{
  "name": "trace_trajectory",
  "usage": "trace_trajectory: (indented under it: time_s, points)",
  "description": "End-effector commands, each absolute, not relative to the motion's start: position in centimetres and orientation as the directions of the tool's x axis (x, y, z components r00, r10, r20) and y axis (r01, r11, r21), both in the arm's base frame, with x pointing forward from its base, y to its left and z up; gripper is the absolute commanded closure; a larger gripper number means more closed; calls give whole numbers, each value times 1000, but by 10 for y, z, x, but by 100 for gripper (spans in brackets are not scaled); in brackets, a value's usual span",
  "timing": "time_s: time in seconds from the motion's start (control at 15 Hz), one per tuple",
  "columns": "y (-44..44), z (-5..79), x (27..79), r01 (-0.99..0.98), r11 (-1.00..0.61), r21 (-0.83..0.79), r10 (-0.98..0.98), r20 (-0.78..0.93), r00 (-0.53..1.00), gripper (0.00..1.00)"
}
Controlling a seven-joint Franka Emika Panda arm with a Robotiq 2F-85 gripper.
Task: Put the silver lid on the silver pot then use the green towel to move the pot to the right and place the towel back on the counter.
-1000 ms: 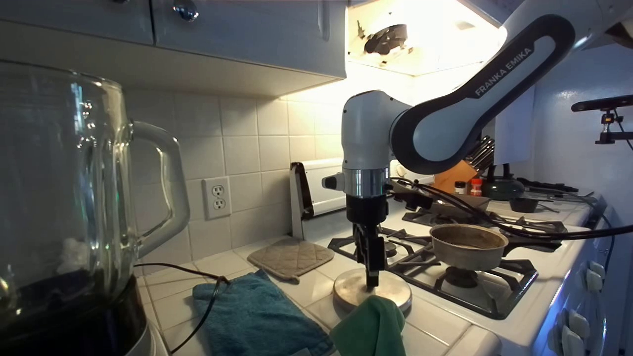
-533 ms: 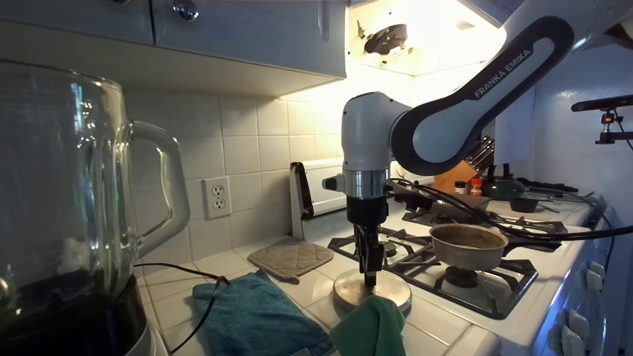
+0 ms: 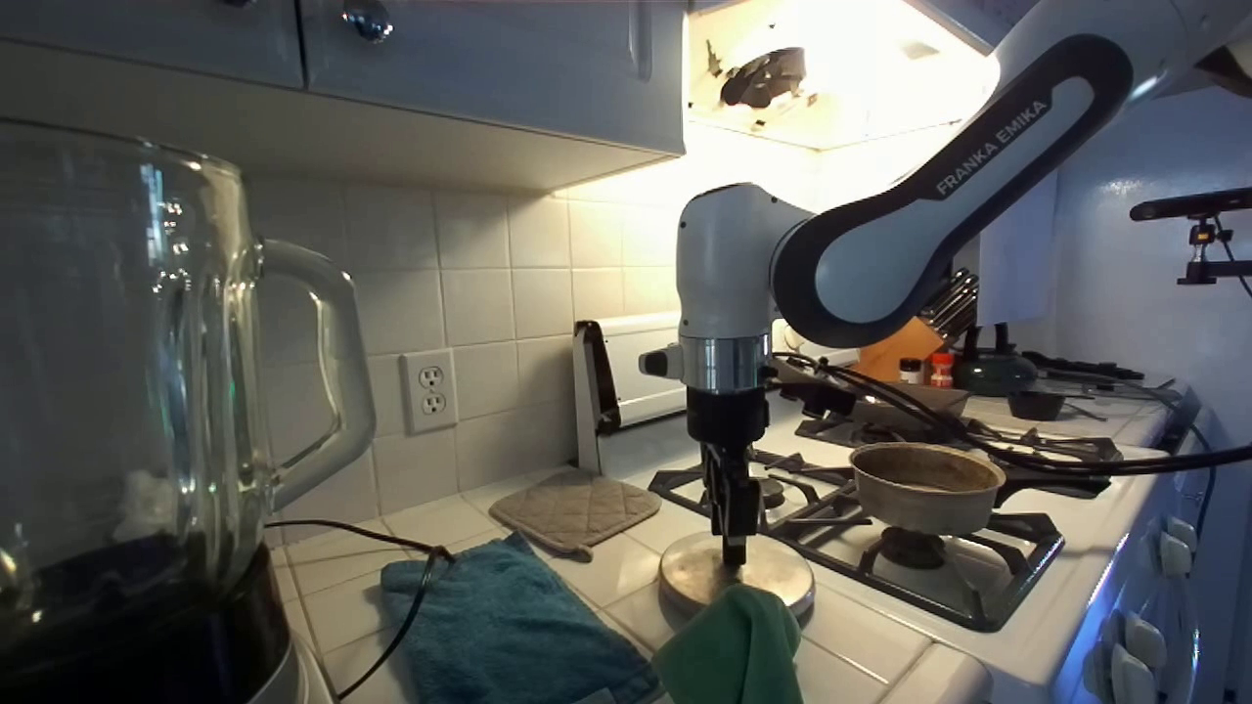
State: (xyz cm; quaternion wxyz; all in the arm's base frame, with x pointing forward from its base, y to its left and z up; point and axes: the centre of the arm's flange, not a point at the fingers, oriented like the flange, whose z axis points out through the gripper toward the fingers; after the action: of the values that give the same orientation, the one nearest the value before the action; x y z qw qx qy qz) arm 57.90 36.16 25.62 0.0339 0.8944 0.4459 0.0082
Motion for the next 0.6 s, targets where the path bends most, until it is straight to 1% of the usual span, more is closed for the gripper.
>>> trace_trajectory:
  time_s: [0.0,0.2,0.27,0.33,0.53]
  points:
    - [359,256,579,801,-592,88,802,-36,597,75]
    - [358,257,578,799,-595,89,800,-34,599,95]
    - [358,258,577,799,-595,89,800,-33,600,96]
    - [359,261,575,800,-594,89,801,-28,598,94]
    - [364,275,567,805,-585,99,808,-14,589,94]
